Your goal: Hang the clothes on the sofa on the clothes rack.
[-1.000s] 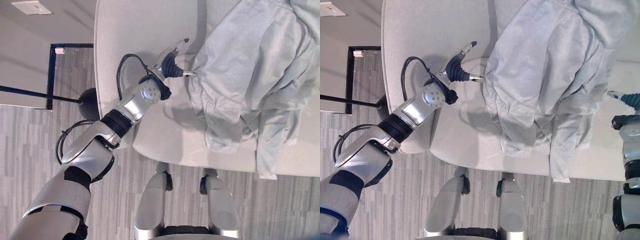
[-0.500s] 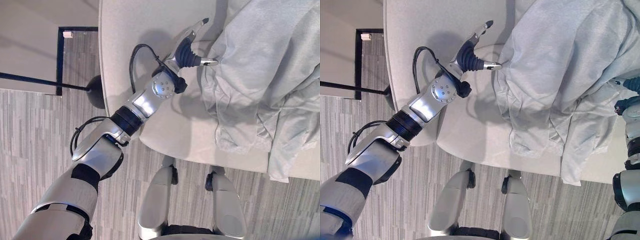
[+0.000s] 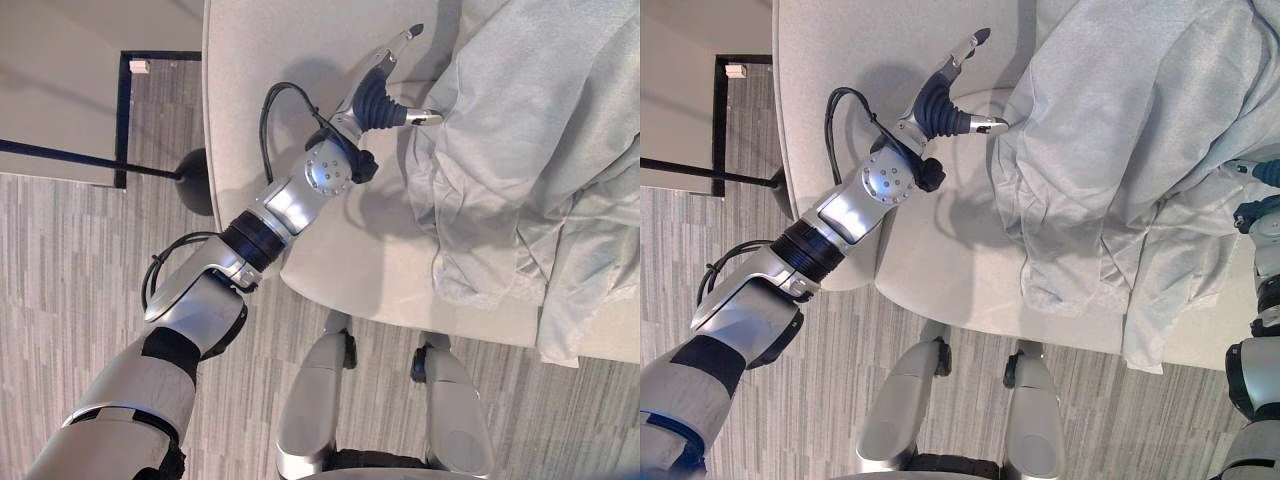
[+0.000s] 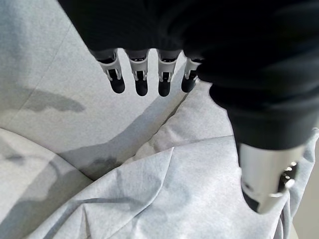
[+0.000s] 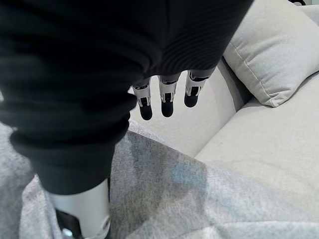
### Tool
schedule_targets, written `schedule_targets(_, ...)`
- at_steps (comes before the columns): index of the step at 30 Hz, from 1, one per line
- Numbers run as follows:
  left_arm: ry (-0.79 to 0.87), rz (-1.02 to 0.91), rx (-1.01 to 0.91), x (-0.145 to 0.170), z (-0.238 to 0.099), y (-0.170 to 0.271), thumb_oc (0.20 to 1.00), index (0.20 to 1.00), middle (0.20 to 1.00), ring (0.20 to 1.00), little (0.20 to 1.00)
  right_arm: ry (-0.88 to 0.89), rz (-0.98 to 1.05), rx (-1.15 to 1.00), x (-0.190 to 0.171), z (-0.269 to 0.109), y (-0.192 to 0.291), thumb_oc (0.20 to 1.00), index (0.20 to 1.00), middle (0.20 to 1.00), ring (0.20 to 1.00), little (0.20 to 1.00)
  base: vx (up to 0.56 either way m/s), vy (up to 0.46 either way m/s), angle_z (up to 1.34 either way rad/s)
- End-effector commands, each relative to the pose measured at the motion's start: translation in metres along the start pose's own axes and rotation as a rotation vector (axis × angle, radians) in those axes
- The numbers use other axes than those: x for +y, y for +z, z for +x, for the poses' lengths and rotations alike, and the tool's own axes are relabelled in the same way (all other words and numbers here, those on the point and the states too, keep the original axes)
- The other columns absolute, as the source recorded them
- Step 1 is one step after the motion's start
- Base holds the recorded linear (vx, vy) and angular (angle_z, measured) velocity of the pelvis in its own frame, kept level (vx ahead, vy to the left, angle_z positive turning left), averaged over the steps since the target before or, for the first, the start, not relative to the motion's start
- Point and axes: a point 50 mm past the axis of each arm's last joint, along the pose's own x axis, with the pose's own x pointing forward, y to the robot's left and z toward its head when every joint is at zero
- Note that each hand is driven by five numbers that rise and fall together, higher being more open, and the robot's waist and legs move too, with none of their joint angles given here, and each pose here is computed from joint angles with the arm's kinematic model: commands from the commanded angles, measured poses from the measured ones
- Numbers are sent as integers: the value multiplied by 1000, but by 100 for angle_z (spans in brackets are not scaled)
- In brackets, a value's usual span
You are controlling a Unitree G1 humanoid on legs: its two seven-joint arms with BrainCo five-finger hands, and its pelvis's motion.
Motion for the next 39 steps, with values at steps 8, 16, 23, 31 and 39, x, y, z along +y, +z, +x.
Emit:
schedule_targets(8,21,2,-211,-5,21,62,1000,1000,1000,1000,1000,-65,-10,-101,-35,17,40,1000,1000,1000,1000,1000,0,0,1)
schedule_targets(16,21,2,-211,-5,21,62,1000,1000,1000,1000,1000,-65,-10,-101,-35,17,40,1000,1000,1000,1000,1000,0,0,0)
schedule_targets(23,-321,170,-95,-100,-5,26,1000,1000,1000,1000,1000,-7,72,-230,-6,3,63,1000,1000,1000,1000,1000,33,-79,1)
schedule_targets(31,-352,210,-22,-111,-10,7,1000,1000,1000,1000,1000,9,123,-276,5,-7,66,1000,1000,1000,1000,1000,-3,-13,-7)
schedule_targets(39,-327,204,-1,-109,-8,4,1000,1000,1000,1000,1000,36,149,-251,15,-11,59,1000,1000,1000,1000,1000,0,0,0)
